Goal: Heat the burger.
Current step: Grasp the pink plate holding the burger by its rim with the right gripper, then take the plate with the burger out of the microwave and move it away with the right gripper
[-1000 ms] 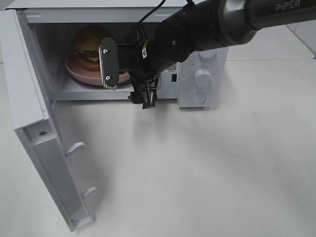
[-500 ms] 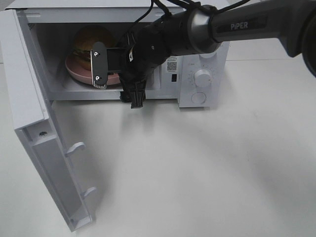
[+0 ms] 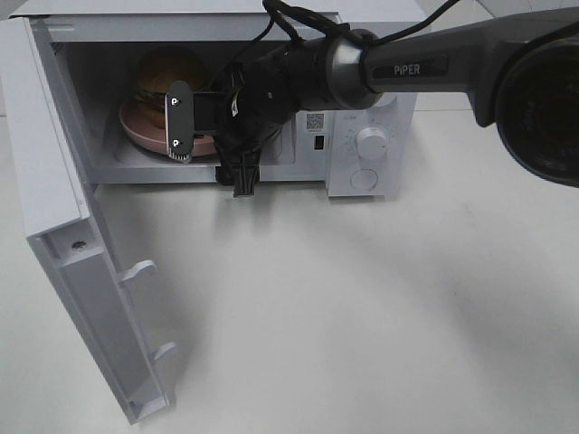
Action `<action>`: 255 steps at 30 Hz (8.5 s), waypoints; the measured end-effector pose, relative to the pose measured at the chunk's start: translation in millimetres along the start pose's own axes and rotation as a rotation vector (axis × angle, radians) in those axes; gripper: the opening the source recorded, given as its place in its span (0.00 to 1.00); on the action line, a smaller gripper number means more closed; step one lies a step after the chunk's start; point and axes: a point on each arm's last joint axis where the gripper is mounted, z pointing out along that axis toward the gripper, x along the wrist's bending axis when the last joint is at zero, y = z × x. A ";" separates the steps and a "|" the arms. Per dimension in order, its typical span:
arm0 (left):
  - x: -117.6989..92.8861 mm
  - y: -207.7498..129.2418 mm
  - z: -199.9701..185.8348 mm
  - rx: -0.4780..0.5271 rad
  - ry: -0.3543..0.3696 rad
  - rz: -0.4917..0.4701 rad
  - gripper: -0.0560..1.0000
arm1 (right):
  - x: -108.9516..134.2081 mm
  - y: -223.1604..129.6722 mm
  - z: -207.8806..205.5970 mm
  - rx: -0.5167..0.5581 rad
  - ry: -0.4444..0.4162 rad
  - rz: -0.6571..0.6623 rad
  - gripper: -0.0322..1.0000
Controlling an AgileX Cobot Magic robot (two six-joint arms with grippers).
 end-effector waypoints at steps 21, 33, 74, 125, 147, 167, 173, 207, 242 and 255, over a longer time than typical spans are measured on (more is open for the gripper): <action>0.6 0.0 0.0 0.000 0.006 0.003 0.99 | 0.6 -3.9 23.3 0.017 0.032 0.050 0.67; 0.6 0.0 0.0 0.000 0.006 0.003 0.99 | 4.8 12.4 12.2 0.022 0.085 0.031 0.18; 0.6 0.0 0.0 0.000 0.006 0.003 0.99 | 38.1 -2.9 -54.1 0.019 0.141 -0.229 0.12; 0.6 0.0 0.0 0.000 0.006 0.003 0.99 | 145.1 -51.4 -204.1 -0.096 0.049 -0.255 0.12; 0.6 0.0 0.0 0.000 0.007 0.004 0.99 | 156.2 -72.9 -269.1 0.010 0.081 -0.082 0.12; 0.6 0.0 0.0 0.000 0.007 0.004 0.99 | 149.7 -101.1 -311.6 0.254 -0.042 0.199 0.12; 0.6 0.0 0.0 0.000 0.007 0.004 0.99 | 151.7 -108.0 -313.7 0.334 -0.048 0.316 0.12; 0.6 0.0 0.0 0.000 0.007 0.004 0.99 | 163.8 -132.0 -298.9 0.735 -0.155 0.858 0.12; 0.6 0.0 0.0 0.000 0.007 0.004 0.99 | 190.9 -142.8 -206.2 0.935 -0.279 1.141 0.12; 0.6 0.0 0.0 0.000 0.007 0.004 0.99 | 206.0 -160.7 -177.5 0.982 -0.220 1.148 0.11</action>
